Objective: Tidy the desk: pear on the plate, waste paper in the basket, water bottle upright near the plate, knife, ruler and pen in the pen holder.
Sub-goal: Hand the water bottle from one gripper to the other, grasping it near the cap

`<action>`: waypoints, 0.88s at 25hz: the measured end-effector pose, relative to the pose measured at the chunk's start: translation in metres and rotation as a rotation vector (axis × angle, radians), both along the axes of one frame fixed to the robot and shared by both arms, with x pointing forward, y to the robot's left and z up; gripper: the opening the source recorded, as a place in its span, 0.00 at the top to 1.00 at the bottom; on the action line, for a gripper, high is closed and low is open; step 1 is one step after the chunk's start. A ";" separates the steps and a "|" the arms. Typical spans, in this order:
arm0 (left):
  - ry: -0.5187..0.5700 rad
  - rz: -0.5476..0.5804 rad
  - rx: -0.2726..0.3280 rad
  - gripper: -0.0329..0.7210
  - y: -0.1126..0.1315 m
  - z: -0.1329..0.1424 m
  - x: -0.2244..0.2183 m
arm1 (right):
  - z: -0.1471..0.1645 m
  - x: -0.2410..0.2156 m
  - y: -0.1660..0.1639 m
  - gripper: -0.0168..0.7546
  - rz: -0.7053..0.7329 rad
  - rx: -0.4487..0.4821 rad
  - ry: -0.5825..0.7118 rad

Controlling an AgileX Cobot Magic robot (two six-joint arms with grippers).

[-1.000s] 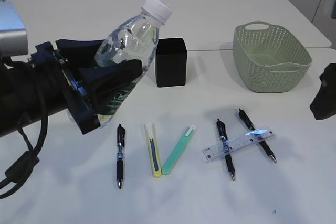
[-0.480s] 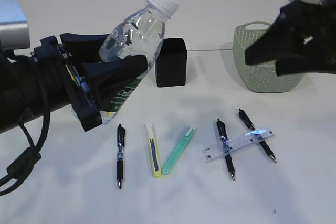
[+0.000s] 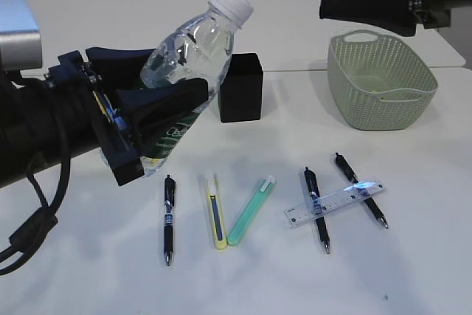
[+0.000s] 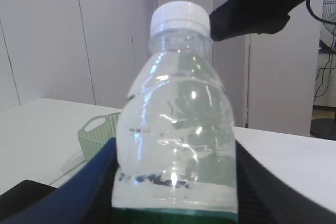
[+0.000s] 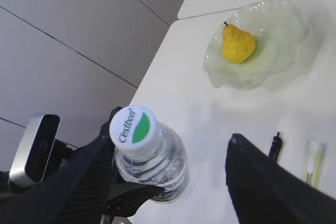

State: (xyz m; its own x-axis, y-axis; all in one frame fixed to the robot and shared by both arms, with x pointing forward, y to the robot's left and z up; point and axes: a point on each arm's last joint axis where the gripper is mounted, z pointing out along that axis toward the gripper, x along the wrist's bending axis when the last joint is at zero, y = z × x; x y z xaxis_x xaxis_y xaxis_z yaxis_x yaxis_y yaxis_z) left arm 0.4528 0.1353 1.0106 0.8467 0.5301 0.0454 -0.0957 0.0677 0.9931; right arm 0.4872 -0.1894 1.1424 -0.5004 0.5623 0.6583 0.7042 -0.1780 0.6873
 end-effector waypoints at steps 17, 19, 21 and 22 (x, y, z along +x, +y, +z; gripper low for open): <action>0.005 -0.030 -0.003 0.46 -0.006 0.000 -0.005 | -0.019 0.015 0.046 0.33 0.062 0.115 0.033; 0.005 -0.031 -0.003 0.46 -0.006 0.000 -0.005 | -0.021 0.016 0.047 0.33 0.063 0.114 0.035; 0.005 -0.031 -0.003 0.46 -0.006 0.000 -0.005 | -0.021 0.015 0.050 0.33 0.072 0.115 0.035; 0.005 -0.031 -0.003 0.46 -0.006 0.000 -0.005 | -0.021 0.015 0.050 0.33 0.074 0.115 0.036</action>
